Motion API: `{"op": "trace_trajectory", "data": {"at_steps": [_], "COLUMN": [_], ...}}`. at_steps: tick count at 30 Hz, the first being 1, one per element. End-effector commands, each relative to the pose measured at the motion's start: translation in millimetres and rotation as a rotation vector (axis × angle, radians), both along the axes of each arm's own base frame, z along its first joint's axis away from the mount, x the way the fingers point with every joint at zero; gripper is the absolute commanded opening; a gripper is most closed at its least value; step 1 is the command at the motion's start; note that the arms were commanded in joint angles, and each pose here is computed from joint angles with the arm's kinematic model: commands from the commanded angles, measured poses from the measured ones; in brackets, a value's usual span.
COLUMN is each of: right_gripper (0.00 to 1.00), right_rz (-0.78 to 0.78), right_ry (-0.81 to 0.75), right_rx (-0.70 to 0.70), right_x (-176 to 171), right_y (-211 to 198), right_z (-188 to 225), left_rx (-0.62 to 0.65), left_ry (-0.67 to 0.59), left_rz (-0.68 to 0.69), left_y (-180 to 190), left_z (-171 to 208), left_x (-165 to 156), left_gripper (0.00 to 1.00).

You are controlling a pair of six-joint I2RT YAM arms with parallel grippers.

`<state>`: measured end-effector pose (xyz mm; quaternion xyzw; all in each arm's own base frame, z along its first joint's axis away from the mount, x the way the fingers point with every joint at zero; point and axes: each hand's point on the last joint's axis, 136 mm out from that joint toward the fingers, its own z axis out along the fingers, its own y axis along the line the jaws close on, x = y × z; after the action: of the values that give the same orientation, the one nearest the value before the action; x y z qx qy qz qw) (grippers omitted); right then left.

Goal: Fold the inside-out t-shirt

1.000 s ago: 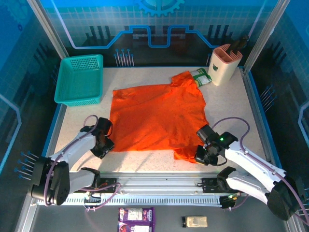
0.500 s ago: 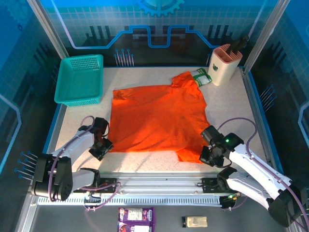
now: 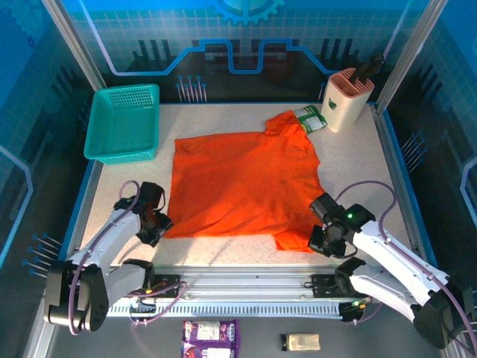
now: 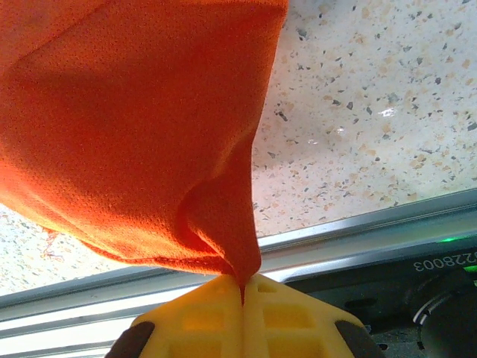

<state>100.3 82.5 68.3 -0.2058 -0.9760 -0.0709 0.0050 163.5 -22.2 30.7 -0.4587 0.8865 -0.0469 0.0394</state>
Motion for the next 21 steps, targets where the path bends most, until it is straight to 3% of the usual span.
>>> {"op": "trace_trajectory", "data": {"at_steps": [1, 14, 21], "right_gripper": [0.0, 0.0, 0.0], "right_rz": [-0.014, -0.021, -0.046], "right_ry": [-0.005, -0.011, -0.058], "right_rx": [0.001, -0.008, -0.013], "right_x": [3, 2, 1], "right_y": [-1, -3, -10], "right_z": [7, 12, 24], "left_rx": [-0.029, 0.015, 0.025], "left_ry": [0.042, 0.083, 0.035], "left_rz": [-0.025, -0.015, -0.036], "left_y": [-9, -4, -2], "left_z": [-3, -23, -19], "left_x": [-4, -7, 0], "left_gripper": [0.42, 0.28, 0.05]}}
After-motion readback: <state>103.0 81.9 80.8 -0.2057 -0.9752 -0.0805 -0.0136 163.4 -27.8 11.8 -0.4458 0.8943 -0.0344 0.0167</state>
